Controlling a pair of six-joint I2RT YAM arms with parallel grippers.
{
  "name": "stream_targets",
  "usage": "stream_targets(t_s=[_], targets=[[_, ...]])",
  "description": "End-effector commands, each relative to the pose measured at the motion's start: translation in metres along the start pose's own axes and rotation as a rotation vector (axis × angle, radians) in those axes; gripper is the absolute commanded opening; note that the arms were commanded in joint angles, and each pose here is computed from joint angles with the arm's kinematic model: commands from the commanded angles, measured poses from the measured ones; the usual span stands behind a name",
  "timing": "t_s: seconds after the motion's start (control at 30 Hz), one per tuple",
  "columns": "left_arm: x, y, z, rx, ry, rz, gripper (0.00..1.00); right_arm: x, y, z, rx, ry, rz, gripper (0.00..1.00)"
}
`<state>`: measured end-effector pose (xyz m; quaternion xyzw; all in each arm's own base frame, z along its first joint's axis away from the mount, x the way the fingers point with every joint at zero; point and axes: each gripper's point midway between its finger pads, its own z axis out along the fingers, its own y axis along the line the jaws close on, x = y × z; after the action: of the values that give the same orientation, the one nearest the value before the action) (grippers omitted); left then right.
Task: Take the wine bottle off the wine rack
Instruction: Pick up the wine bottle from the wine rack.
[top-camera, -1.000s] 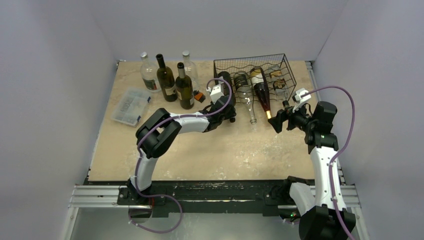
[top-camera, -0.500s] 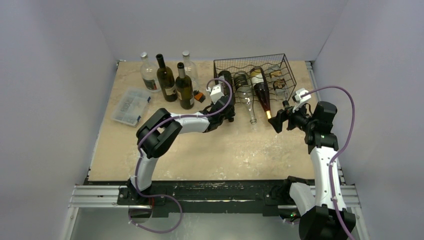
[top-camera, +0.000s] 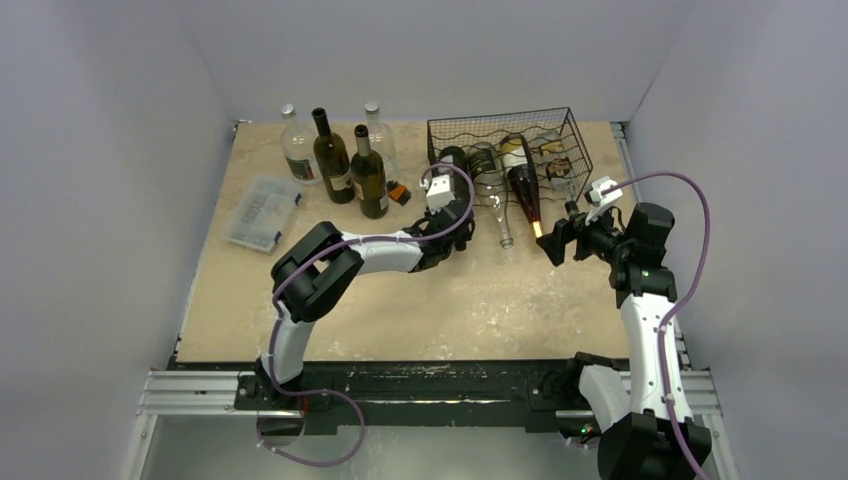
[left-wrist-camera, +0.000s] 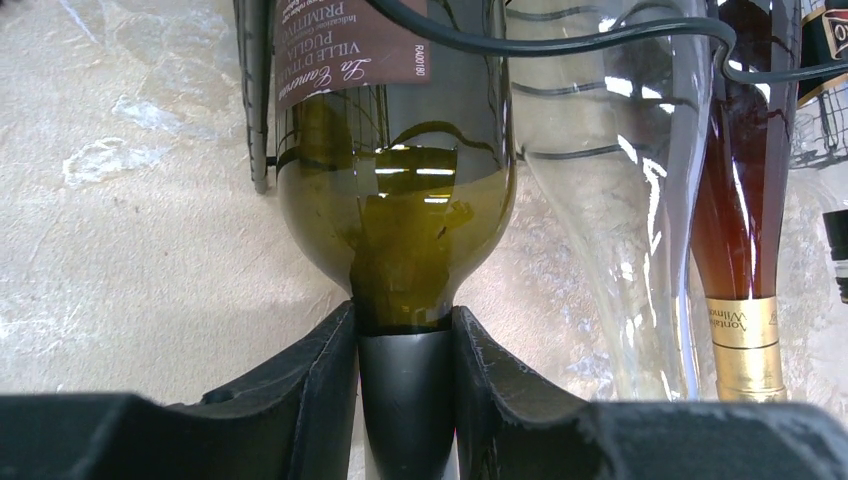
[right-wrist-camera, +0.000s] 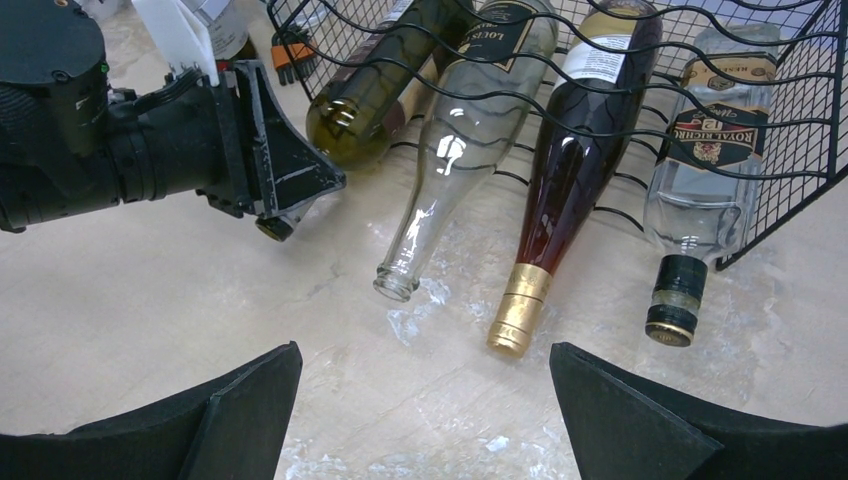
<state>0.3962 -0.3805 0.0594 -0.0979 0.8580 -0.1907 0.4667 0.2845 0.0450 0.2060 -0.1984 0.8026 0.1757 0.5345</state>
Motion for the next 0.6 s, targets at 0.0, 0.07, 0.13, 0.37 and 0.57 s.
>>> stream_targets(t_s=[0.0, 0.07, 0.13, 0.37, 0.57], targets=[[-0.048, -0.031, -0.025, 0.088, -0.120, -0.063, 0.00, -0.017, -0.006, -0.004, 0.033, -0.043, -0.052, 0.99], [-0.047, -0.032, -0.029, 0.097, -0.120, -0.065, 0.00, -0.017, -0.006, -0.004, 0.032, -0.043, -0.052, 0.99], [-0.047, -0.033, -0.033, 0.106, -0.121, -0.060, 0.00, -0.018, -0.006, -0.004, 0.035, -0.044, -0.053, 0.99], [-0.043, -0.031, -0.050, 0.119, -0.129, -0.056, 0.00, -0.018, -0.006, -0.005, 0.037, -0.045, -0.056, 0.99], [-0.039, -0.028, -0.064, 0.130, -0.130, -0.058, 0.00, -0.018, -0.007, -0.005, 0.041, -0.046, -0.057, 0.99]])
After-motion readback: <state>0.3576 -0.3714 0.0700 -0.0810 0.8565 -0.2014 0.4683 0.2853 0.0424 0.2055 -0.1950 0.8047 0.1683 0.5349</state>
